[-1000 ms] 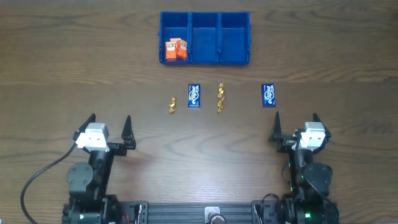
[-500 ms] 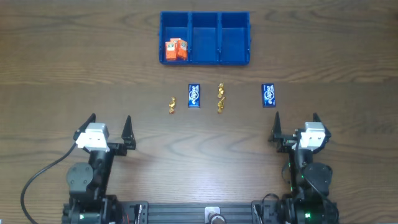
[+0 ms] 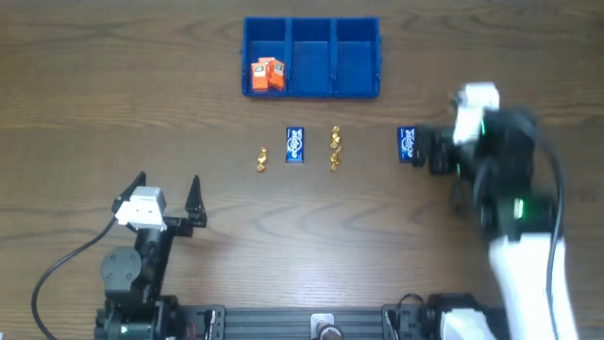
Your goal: Sort Candies Into Trays
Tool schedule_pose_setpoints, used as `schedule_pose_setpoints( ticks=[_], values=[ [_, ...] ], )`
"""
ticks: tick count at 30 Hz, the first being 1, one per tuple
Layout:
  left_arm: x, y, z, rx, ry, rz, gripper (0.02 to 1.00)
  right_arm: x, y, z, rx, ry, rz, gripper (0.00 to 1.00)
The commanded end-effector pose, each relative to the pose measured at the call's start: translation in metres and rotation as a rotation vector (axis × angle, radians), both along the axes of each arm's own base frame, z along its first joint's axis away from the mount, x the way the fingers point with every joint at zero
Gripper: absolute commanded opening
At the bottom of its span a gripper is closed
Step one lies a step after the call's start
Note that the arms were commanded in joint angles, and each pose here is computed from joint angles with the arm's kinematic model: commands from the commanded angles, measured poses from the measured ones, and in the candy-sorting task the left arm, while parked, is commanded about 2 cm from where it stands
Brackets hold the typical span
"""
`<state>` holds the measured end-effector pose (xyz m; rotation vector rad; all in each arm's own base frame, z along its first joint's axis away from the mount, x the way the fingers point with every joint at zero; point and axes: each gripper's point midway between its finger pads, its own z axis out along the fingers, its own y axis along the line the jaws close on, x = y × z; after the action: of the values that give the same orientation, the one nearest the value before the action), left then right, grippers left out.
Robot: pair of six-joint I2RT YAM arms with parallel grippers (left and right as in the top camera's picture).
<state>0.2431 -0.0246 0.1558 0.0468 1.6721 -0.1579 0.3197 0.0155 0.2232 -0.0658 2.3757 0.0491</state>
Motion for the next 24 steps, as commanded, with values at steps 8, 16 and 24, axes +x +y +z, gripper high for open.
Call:
schedule_pose_setpoints(
  ticks=[8,16,24],
  values=[
    [-0.001,-0.003,-0.017,0.009,0.044,-0.022,0.998,0.043,0.012,-0.154,0.047,0.684,-0.078,0.996],
    [-0.001,-0.003,-0.017,0.009,0.044,-0.022,0.998,0.045,0.009,-0.209,0.022,0.79,-0.089,0.961],
    [-0.001,-0.003,-0.016,0.009,0.044,-0.021,0.998,0.045,-0.002,-0.229,-0.044,0.813,-0.113,0.864]
  ],
)
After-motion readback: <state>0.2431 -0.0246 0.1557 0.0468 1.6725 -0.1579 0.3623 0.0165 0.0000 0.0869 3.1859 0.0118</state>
